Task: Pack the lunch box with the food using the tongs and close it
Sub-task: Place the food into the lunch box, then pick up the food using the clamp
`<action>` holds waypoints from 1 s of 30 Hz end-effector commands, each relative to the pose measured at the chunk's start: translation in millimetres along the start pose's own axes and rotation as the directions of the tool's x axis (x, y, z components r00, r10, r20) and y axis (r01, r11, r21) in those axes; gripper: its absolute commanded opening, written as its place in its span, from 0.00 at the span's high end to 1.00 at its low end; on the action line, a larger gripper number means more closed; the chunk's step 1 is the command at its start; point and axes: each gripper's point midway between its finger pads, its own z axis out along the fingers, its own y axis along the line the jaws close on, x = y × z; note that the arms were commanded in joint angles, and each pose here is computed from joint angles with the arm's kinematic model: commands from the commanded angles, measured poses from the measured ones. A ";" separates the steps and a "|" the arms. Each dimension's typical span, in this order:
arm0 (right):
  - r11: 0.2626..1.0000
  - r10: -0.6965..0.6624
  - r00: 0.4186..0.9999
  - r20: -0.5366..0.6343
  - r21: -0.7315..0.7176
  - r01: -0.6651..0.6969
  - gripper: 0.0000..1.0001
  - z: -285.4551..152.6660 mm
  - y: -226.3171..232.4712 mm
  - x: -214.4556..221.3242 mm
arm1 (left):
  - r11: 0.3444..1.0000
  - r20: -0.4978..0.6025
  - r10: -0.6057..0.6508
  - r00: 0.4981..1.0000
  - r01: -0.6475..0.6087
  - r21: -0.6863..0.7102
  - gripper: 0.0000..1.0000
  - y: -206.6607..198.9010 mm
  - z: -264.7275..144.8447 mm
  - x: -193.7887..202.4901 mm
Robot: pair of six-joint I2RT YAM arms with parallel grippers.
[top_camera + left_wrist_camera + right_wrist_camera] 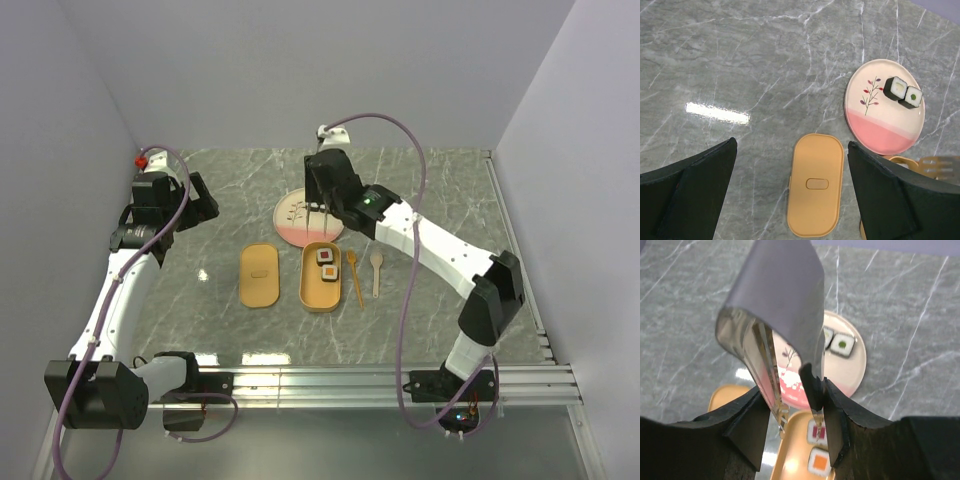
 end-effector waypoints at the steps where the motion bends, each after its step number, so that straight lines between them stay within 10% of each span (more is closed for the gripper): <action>1: 0.998 0.012 0.998 0.061 0.056 -0.015 0.49 21.2 -16.1 -27.1 | 1.000 0.040 0.011 0.999 -0.012 0.019 0.00 -4.3 -3.4 -8.6; 30: 0.986 -0.009 1.000 -0.002 0.167 0.009 0.49 124.4 -47.7 -8.5 | 0.999 -0.005 0.033 0.999 -0.033 0.002 0.00 -3.1 12.9 -7.8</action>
